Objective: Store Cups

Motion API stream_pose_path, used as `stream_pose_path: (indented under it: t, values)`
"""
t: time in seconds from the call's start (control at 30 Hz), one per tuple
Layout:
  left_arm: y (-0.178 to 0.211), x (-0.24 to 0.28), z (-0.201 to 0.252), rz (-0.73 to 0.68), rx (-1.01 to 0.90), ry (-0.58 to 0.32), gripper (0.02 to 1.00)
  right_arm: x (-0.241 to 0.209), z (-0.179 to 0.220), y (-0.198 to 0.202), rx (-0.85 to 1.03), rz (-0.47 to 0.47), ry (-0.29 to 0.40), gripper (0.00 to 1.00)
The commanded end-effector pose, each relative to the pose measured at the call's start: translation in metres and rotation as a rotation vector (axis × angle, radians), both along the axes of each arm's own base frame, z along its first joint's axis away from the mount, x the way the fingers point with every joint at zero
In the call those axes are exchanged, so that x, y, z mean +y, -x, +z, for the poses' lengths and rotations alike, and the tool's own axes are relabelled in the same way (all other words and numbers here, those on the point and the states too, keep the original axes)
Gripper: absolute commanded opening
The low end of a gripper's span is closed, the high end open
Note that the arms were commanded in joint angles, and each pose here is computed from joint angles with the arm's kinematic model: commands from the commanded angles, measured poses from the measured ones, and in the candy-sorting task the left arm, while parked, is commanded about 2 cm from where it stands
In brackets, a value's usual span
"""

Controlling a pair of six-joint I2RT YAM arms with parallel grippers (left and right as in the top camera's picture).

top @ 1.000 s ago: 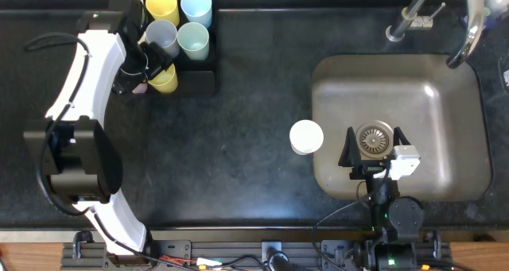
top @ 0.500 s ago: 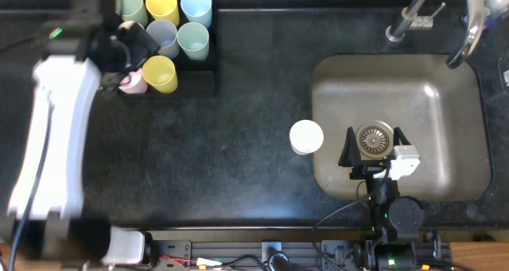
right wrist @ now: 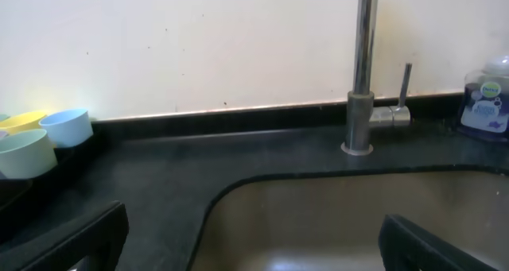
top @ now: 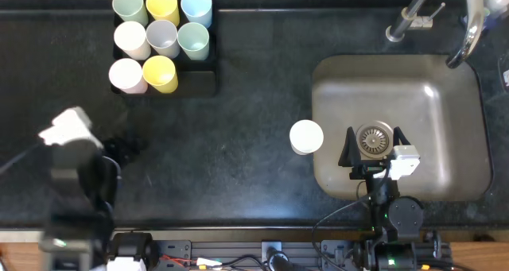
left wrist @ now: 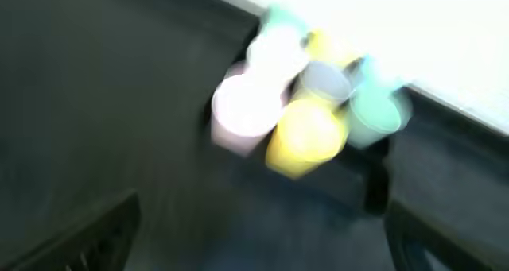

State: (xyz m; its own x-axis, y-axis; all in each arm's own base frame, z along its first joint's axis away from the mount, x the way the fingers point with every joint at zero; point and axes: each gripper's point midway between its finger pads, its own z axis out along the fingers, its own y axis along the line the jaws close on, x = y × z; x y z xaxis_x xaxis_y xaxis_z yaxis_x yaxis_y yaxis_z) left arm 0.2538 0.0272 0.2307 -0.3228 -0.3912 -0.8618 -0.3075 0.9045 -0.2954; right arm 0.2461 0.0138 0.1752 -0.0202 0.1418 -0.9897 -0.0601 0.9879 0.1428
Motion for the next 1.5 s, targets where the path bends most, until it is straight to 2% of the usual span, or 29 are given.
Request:
stream_pose_path:
  t: [0.03, 0.13, 0.27, 0.43, 0.7, 1.5]
  values:
    - [-0.003, -0.024, 0.027, -0.235, -0.377, -0.425, 1.000, 0.002, -0.003, 0.000, 0.000, 0.011, 0.006, 0.998]
    - [0.006, -0.026, 0.042, -0.208, -0.561, -0.443, 0.998, 0.002, -0.003, 0.000, 0.000, 0.011, 0.006, 0.998]
    - [0.013, -0.026, 0.027, -0.199, -0.604, -0.448, 0.998, 0.002, -0.003, 0.000, 0.000, 0.010, 0.006, 0.998]
    - [0.011, -0.028, -0.014, -0.226, -0.542, -0.439, 0.998, 0.002, -0.003, 0.000, 0.000, 0.011, 0.006, 0.998]
    - [0.008, -0.032, -0.076, -0.298, -0.305, -0.405, 0.998, 0.002, -0.003, 0.000, 0.000, 0.010, 0.006, 0.998]
    - [0.008, -0.032, -0.075, -0.301, -0.310, -0.405, 0.998, 0.002, -0.003, 0.000, 0.000, 0.010, 0.006, 0.996]
